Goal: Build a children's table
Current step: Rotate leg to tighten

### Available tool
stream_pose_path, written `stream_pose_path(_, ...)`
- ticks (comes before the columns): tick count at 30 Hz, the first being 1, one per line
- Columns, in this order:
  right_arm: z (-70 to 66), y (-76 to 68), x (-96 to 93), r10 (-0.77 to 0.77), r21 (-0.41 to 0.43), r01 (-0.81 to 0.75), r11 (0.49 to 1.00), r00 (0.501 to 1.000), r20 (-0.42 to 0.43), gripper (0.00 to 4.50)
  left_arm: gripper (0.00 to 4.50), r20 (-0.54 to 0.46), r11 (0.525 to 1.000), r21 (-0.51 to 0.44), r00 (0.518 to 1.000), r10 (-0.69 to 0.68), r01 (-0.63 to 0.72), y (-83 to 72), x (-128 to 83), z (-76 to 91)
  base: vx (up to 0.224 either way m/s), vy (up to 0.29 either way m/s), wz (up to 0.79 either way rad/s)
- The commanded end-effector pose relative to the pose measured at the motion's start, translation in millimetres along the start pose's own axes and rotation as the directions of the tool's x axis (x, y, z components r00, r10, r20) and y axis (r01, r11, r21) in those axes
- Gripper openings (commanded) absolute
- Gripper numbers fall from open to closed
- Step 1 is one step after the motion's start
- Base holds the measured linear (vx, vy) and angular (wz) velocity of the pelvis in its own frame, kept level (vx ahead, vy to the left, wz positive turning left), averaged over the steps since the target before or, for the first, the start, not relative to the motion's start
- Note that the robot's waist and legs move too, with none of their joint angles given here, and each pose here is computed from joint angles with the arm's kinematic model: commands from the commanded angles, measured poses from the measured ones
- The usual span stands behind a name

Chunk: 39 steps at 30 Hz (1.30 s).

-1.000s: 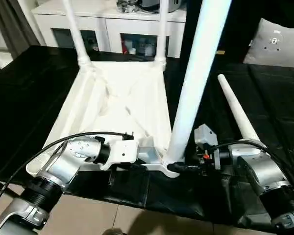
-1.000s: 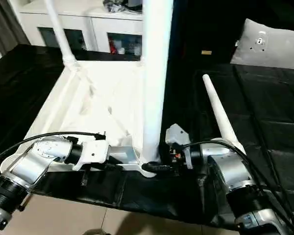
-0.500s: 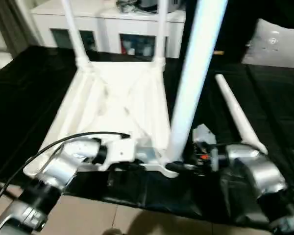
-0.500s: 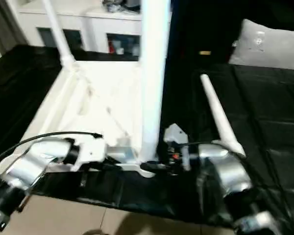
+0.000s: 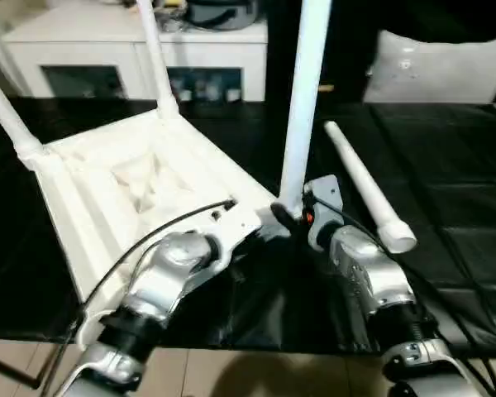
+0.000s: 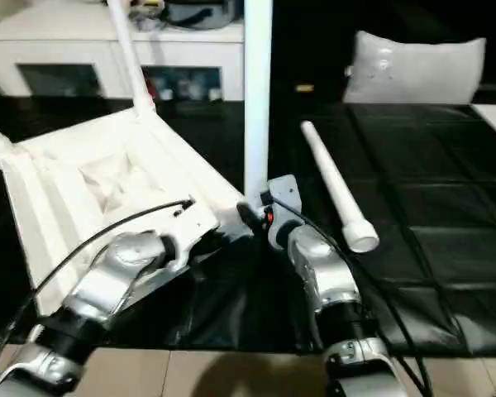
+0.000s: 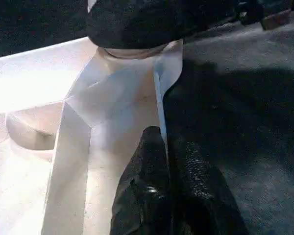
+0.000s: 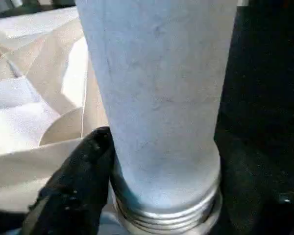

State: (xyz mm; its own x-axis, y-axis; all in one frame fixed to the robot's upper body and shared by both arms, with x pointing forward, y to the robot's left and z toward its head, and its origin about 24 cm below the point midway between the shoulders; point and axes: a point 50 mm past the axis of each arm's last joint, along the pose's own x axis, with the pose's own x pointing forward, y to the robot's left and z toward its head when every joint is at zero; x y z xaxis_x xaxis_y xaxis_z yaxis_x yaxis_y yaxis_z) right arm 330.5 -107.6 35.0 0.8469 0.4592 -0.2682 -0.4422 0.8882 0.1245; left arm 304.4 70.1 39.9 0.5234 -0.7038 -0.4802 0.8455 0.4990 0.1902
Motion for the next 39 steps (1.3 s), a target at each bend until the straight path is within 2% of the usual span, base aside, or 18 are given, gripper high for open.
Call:
stream_pose_path(1,-9.2,11.0,2.5,0.060,0.011,-0.059,0.998,0.998,-0.021,3.64,0.00,0.044,0.991,0.100,0.994,-0.099,0.094,-16.8,9,15.1,0.000,0.000,0.00)
stream_pose_path(6,-9.1,1.2,-8.5,0.089,-0.011,-0.089,0.996,0.996,0.022,3.96,0.00,0.012,0.993,0.104,0.998,-0.065,0.064,-6.7,0,4.8,0.000,0.000,0.00)
stream_pose_path(7,-9.2,0.3,-9.6,0.093,-0.014,-0.093,0.996,0.995,0.023,4.24,0.00,0.010,0.993,0.105,0.998,-0.064,0.063,-5.9,-1,4.1,0.000,0.000,0.00)
stream_pose_path(11,-10.3,-13.2,-25.6,0.154,-0.070,-0.152,0.986,0.988,0.021,4.42,0.00,-0.004,0.992,0.111,0.998,-0.062,0.062,3.4,-10,-3.4,0.000,0.000,0.00)
stream_pose_path(17,-6.0,-35.3,-51.6,0.296,-0.179,-0.298,0.938,0.955,-0.040,4.42,0.00,-0.023,0.979,0.155,0.991,-0.132,0.134,12.0,-25,-13.1,0.000,0.000,0.00)
stream_pose_path(22,4.8,-48.9,-66.1,0.378,-0.241,-0.387,0.890,0.922,-0.084,4.42,0.00,-0.063,0.958,0.189,0.977,-0.206,0.214,14.5,-36,-21.3,0.000,0.000,0.00)
stream_pose_path(24,11.3,-53.2,-71.3,0.416,-0.284,-0.431,0.857,0.902,-0.114,4.42,0.00,-0.080,0.932,0.214,0.956,-0.283,0.294,13.3,-44,-24.5,0.000,0.000,0.00)
stream_pose_path(27,15.0,-51.4,-76.4,0.495,-0.311,-0.520,0.796,0.854,-0.161,4.42,0.00,-0.093,0.899,0.245,0.932,-0.350,0.362,12.2,-50,-26.4,0.000,0.000,0.00)
stream_pose_path(28,15.0,-51.4,-76.4,0.495,-0.311,-0.520,0.796,0.854,-0.161,4.42,0.00,-0.093,0.899,0.245,0.932,-0.350,0.362,12.2,-50,-26.4,0.000,0.000,0.00)
stream_pose_path(29,16.2,-48.1,-79.1,0.551,-0.316,-0.582,0.750,0.813,-0.191,4.42,0.00,-0.104,0.876,0.264,0.915,-0.390,0.403,11.3,-54,-26.9,0.000,0.000,0.00)
stream_pose_path(30,16.8,-46.6,-80.0,0.575,-0.321,-0.609,0.725,0.792,-0.204,4.42,0.00,-0.112,0.865,0.273,0.907,-0.407,0.422,10.8,-56,-27.1,0.000,0.000,0.00)
stream_pose_path(34,16.6,-38.3,-78.3,0.653,-0.297,-0.693,0.657,0.720,-0.236,4.42,0.00,-0.121,0.824,0.296,0.874,-0.470,0.484,6.3,-58,-25.0,0.000,0.000,0.00)
stream_pose_path(37,15.3,-34.2,-76.8,0.673,-0.289,-0.717,0.635,0.696,-0.249,4.42,0.00,-0.118,0.809,0.303,0.862,-0.493,0.504,4.0,-58,-23.8,0.000,0.000,0.00)
stream_pose_path(39,13.7,-30.8,-74.1,0.682,-0.281,-0.727,0.626,0.686,-0.253,4.14,0.00,-0.114,0.797,0.309,0.852,-0.511,0.519,1.6,-58,-22.6,0.000,0.000,0.00)
